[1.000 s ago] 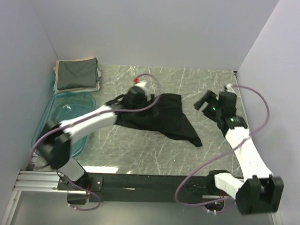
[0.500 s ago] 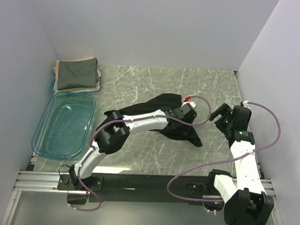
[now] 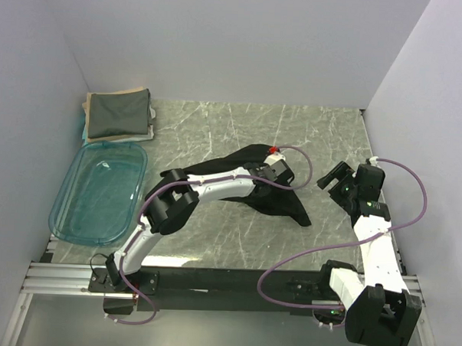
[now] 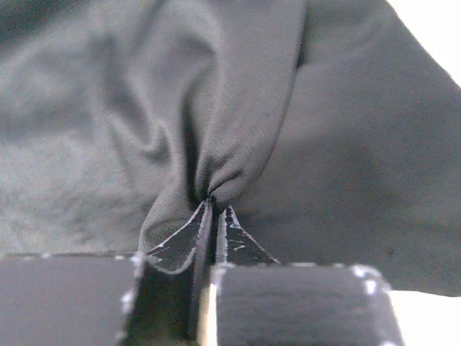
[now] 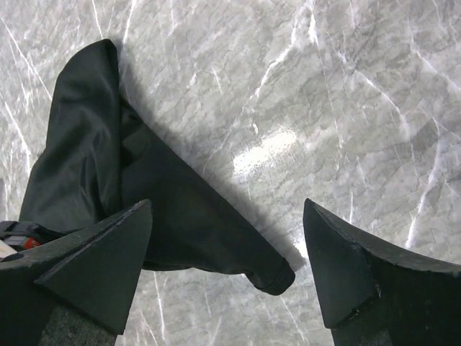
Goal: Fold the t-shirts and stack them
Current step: Flatten the tshirt out
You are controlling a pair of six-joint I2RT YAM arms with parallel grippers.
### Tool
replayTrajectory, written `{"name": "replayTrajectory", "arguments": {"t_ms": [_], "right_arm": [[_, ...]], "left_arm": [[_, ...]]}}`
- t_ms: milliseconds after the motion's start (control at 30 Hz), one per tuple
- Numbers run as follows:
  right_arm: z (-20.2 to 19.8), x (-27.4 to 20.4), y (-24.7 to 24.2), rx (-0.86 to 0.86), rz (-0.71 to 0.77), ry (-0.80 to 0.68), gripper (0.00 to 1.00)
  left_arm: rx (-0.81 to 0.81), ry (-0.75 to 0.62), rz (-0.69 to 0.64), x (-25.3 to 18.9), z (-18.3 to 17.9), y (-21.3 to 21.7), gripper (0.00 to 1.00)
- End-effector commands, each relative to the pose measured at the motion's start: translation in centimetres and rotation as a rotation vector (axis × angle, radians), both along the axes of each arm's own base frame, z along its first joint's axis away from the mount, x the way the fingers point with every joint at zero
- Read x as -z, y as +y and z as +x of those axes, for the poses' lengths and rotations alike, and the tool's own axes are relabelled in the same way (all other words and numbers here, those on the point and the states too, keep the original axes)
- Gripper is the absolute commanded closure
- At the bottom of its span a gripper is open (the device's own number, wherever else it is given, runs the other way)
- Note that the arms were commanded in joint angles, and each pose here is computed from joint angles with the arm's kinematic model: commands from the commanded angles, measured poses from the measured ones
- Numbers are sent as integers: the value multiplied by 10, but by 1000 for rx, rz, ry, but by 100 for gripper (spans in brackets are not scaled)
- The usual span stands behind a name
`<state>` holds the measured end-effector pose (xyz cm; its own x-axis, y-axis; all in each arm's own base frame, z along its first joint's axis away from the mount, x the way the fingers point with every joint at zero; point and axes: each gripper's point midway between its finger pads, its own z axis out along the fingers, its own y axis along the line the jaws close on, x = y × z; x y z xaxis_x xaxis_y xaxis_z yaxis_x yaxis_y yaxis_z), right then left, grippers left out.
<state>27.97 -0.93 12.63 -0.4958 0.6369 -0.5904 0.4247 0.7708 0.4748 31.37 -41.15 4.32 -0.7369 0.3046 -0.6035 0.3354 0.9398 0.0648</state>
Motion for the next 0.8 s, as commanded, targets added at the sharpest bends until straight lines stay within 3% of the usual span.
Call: {"name": "replayTrajectory", "arguments": {"t_ms": [0, 167, 467, 767], "right_arm": [[3, -3, -1, -28, -23, -24, 9], [-7, 18, 3, -44, -10, 34, 10], [-27, 54, 22, -86, 23, 129, 13], [-11, 75, 56, -199, -20, 221, 22]], "left_arm": [[-66, -54, -92, -51, 12, 11, 99], [-154, -107, -160, -80, 27, 31, 99], [-447, -253, -281, -138, 71, 118, 99], [-590, -357, -280, -164, 77, 186, 99]]}}
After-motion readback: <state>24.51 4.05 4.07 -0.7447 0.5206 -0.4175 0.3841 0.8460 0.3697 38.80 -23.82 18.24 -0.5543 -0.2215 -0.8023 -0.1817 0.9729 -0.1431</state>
